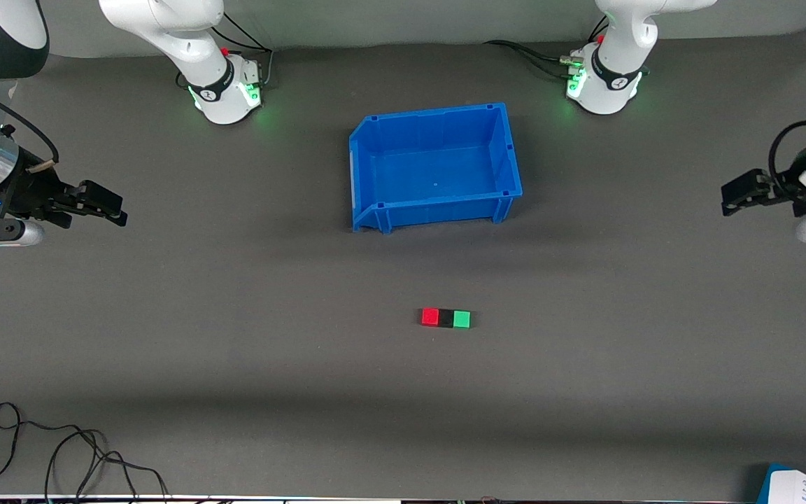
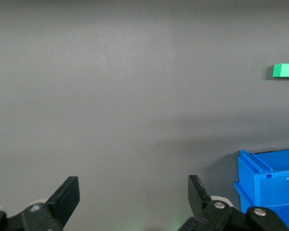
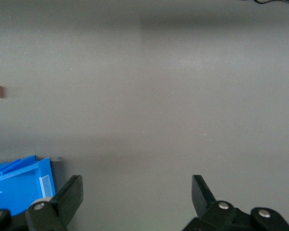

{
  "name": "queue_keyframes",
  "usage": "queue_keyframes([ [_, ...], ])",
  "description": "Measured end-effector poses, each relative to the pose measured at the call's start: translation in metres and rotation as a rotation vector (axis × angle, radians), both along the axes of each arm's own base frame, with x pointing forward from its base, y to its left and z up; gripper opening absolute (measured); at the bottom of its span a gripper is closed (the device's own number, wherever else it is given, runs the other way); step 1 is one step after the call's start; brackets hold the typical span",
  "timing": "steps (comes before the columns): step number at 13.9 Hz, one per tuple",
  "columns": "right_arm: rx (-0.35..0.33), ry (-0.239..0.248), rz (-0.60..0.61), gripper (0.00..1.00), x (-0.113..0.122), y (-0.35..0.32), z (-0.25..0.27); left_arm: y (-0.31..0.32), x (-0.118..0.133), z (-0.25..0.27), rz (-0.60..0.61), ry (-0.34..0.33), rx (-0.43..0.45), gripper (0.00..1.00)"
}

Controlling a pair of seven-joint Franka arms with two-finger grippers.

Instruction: Attach green and red cubes to black cube

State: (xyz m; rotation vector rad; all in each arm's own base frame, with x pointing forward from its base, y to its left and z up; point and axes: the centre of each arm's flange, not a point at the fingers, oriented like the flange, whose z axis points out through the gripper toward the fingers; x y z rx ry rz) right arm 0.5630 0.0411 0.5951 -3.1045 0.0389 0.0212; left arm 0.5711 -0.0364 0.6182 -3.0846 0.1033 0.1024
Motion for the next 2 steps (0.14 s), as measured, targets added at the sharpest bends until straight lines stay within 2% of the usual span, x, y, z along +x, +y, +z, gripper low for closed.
queue_keyframes([
  [2, -0.001, 0.009, -0.001, 1.00, -0.0010, -0.0010, 0.0004, -0.0074, -0.0071, -0.0039, -0.014, -0.001, 0.002, 1.00],
])
